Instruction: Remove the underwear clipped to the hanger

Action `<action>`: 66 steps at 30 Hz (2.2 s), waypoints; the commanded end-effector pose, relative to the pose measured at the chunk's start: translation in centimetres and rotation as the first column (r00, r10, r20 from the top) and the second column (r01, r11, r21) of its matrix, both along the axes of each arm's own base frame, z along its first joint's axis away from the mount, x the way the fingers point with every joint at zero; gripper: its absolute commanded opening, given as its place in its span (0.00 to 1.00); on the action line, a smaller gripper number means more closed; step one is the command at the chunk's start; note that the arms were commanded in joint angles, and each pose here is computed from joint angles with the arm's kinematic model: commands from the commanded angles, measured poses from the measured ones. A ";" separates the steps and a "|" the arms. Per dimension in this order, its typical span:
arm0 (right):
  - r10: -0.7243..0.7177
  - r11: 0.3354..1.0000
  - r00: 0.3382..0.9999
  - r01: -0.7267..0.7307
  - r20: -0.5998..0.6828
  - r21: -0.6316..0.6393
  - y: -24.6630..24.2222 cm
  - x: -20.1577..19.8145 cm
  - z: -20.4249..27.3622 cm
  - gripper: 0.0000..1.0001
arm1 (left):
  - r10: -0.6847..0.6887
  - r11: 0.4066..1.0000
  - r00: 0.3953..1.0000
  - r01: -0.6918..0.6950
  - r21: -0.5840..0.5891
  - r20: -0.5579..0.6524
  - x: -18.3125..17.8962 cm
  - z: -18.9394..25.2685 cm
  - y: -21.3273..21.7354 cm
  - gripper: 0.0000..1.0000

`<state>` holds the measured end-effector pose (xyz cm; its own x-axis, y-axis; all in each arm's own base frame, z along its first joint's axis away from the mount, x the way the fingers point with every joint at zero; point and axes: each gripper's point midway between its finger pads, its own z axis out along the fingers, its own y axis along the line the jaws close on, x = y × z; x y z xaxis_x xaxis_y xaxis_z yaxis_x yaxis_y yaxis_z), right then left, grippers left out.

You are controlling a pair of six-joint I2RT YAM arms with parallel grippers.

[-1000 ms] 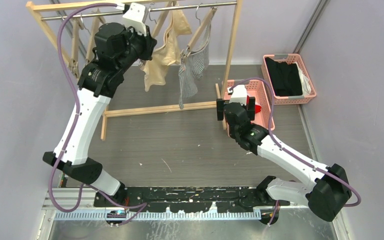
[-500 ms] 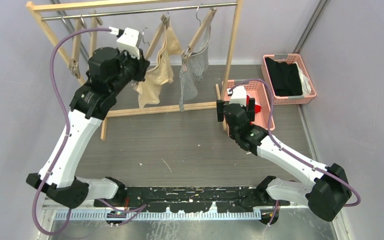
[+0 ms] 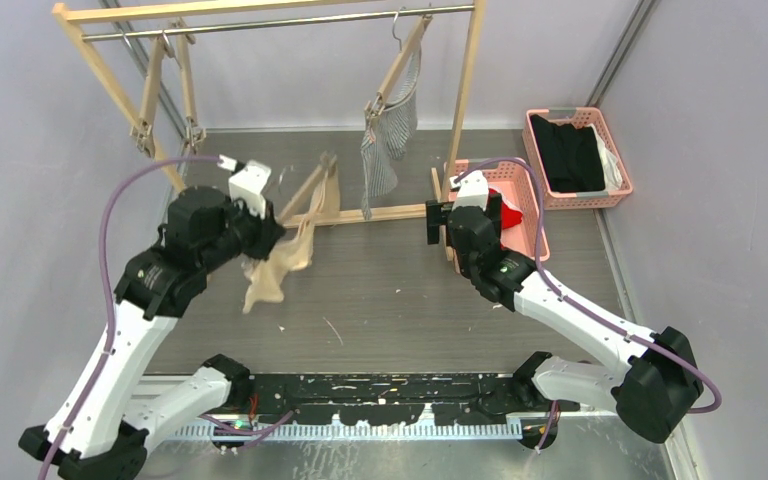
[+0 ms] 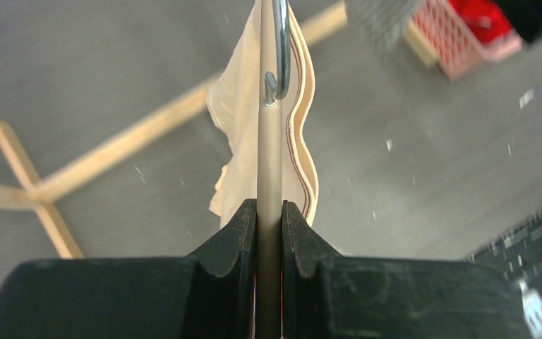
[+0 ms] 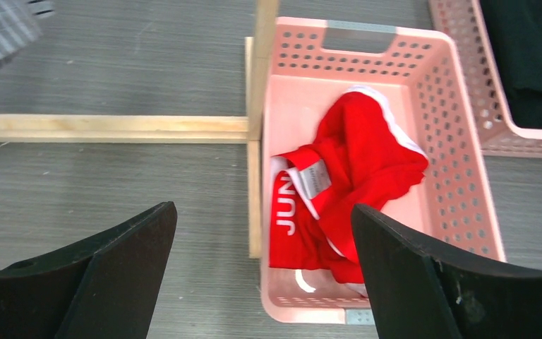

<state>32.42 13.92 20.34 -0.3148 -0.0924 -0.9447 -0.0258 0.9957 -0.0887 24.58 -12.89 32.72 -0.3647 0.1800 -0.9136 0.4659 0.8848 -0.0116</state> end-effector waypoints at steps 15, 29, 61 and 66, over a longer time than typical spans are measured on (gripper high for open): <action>0.715 0.611 0.647 -0.763 0.266 0.212 13.2 -6.0 10.3 1.00 | -0.554 0.819 0.829 0.525 -0.234 -0.081 -11.4 -4.5 -5.7 0.00; 0.883 0.305 0.335 -0.942 0.328 0.139 12.6 -9.9 14.1 1.00 | -0.595 0.787 0.803 0.574 -0.225 -0.033 -10.1 -4.5 -6.9 0.00; 0.898 0.084 0.086 -0.996 0.431 0.023 12.1 -15.3 19.2 1.00 | -0.644 0.740 0.762 0.642 -0.200 0.066 -12.0 -2.6 -6.6 0.00; 0.896 0.070 0.091 -0.995 0.434 0.064 12.9 -14.3 18.7 1.00 | -0.674 0.705 0.734 0.673 -0.227 0.084 -12.4 -2.2 -7.2 0.00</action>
